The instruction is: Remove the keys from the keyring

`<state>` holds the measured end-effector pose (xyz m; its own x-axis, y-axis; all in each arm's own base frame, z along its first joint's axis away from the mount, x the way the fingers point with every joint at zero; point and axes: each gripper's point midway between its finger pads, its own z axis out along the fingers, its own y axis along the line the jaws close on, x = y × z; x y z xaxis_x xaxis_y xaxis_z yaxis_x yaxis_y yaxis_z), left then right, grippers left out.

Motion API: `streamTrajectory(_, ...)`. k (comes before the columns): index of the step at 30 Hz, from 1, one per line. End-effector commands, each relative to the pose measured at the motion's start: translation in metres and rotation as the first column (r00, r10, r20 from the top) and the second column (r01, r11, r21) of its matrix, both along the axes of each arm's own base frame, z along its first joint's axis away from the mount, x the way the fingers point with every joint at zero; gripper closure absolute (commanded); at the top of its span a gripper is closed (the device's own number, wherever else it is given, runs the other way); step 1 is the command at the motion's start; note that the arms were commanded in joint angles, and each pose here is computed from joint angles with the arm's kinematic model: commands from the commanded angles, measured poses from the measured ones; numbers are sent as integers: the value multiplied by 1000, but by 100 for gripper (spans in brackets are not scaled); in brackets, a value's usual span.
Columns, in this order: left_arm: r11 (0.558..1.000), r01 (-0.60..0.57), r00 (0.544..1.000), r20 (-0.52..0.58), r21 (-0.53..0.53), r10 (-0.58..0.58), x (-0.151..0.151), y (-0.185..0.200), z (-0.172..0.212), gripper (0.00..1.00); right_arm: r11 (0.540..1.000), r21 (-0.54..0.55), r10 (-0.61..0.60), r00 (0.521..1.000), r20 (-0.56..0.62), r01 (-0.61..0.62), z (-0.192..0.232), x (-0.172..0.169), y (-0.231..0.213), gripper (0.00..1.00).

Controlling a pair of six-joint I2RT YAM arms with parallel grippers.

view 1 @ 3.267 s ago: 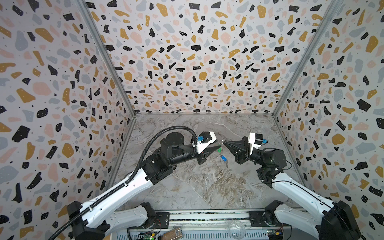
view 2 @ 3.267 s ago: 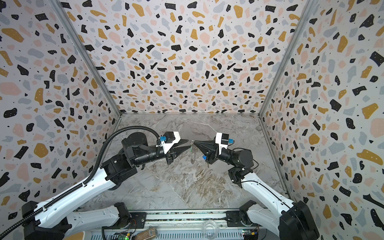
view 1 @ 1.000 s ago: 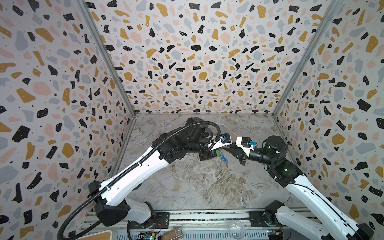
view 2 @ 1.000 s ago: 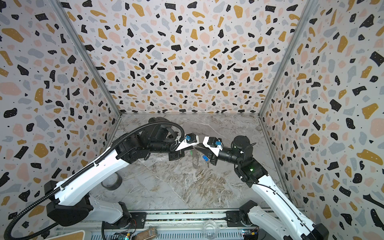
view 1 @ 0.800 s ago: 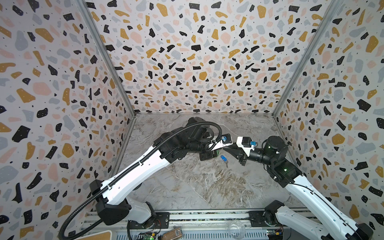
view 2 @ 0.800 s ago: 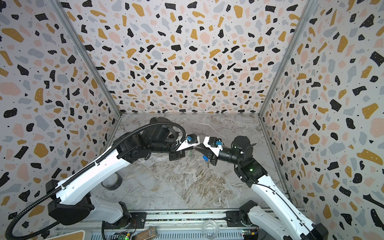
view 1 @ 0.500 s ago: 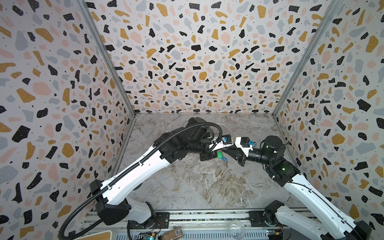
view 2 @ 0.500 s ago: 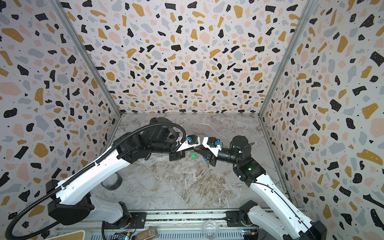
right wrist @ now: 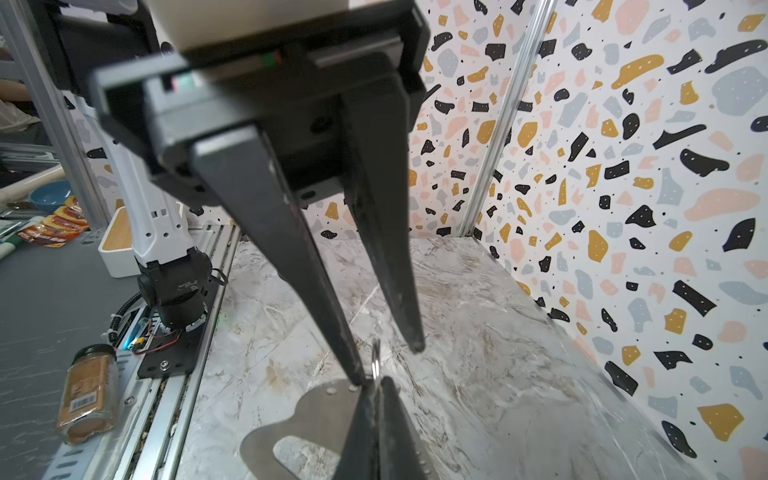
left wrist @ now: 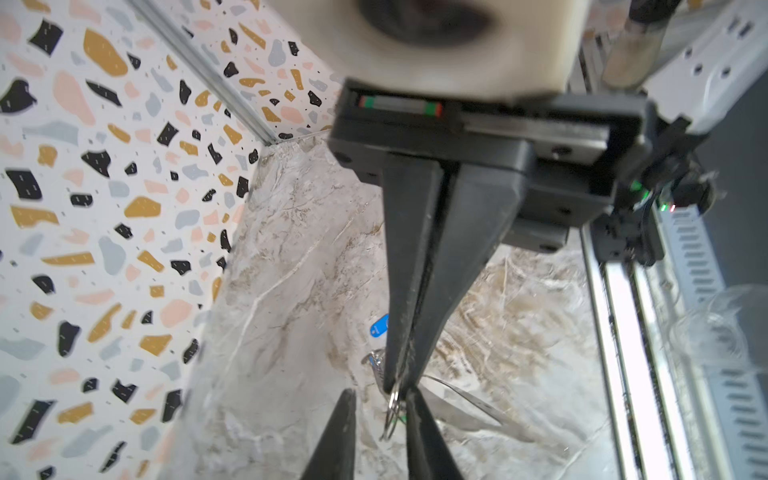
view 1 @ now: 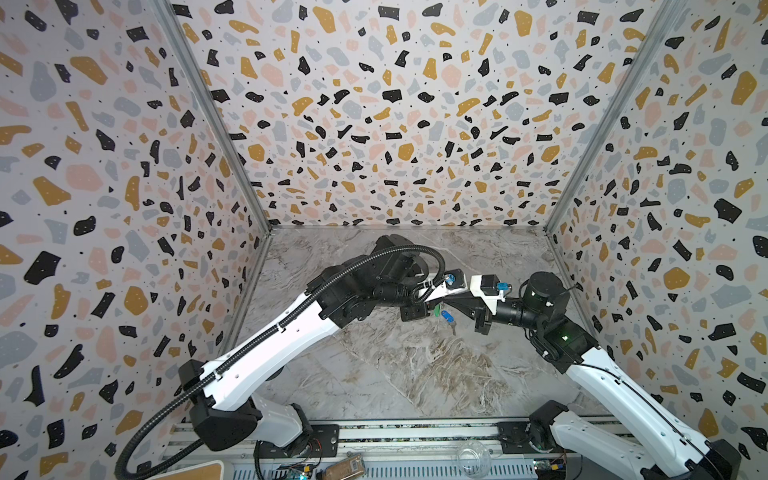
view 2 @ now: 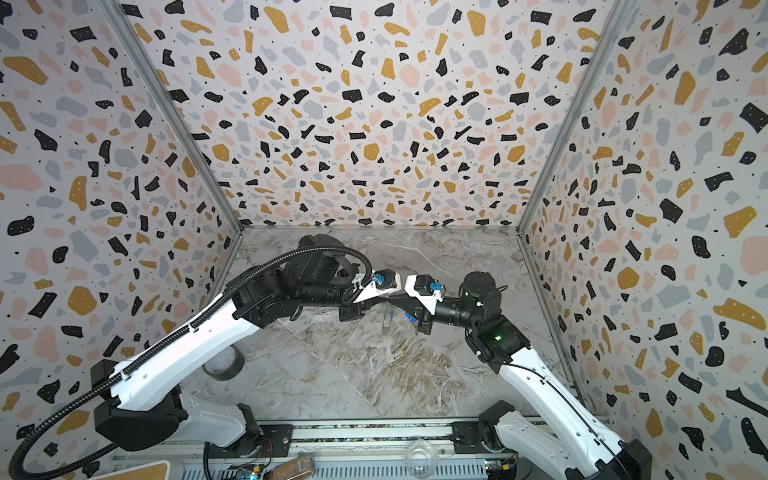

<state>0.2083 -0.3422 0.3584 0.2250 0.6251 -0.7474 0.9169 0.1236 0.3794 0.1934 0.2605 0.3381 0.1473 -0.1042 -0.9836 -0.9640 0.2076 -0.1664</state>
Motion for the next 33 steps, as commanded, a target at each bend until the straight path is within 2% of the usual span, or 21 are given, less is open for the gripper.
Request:
streamTrajectory(1, 987, -88, 986, 130, -135, 106, 11, 12, 39, 53, 998, 64, 20, 999, 42, -23, 17, -8, -1, 100)
streamTrajectory(3, 963, -153, 964, 181, -223, 195, 20, 27, 53, 44, 996, 83, 29, 999, 37, -32, 18, -9, -1, 100)
streamTrajectory(5, 929, -180, 952, 182, -322, 248, 23, 42, 64, 39, 994, 103, 36, 999, 36, -40, 20, -10, 0, 100)
streamTrajectory(9, 874, -188, 960, 102, -448, 259, 17, 55, 62, 38, 988, 144, 56, 998, 35, -61, 26, -12, 0, 100)
streamTrajectory(18, 827, -193, 980, -55, -529, 193, 1, 50, 12, 38, 978, 190, 82, 996, 44, -89, 32, -15, 1, 100)
streamTrajectory(22, 787, -169, 986, -97, -593, 138, -9, 45, 12, 38, 975, 199, 91, 995, 36, -96, 33, -15, 2, 100)
streamTrajectory(24, 782, -162, 987, -112, -602, 118, -15, 40, 8, 38, 974, 203, 90, 995, 36, -96, 34, -14, 2, 100)
streamTrajectory(33, 733, -192, 981, -156, -653, 118, -17, 30, 0, 37, 971, 219, 89, 995, 38, -96, 38, -15, 2, 100)
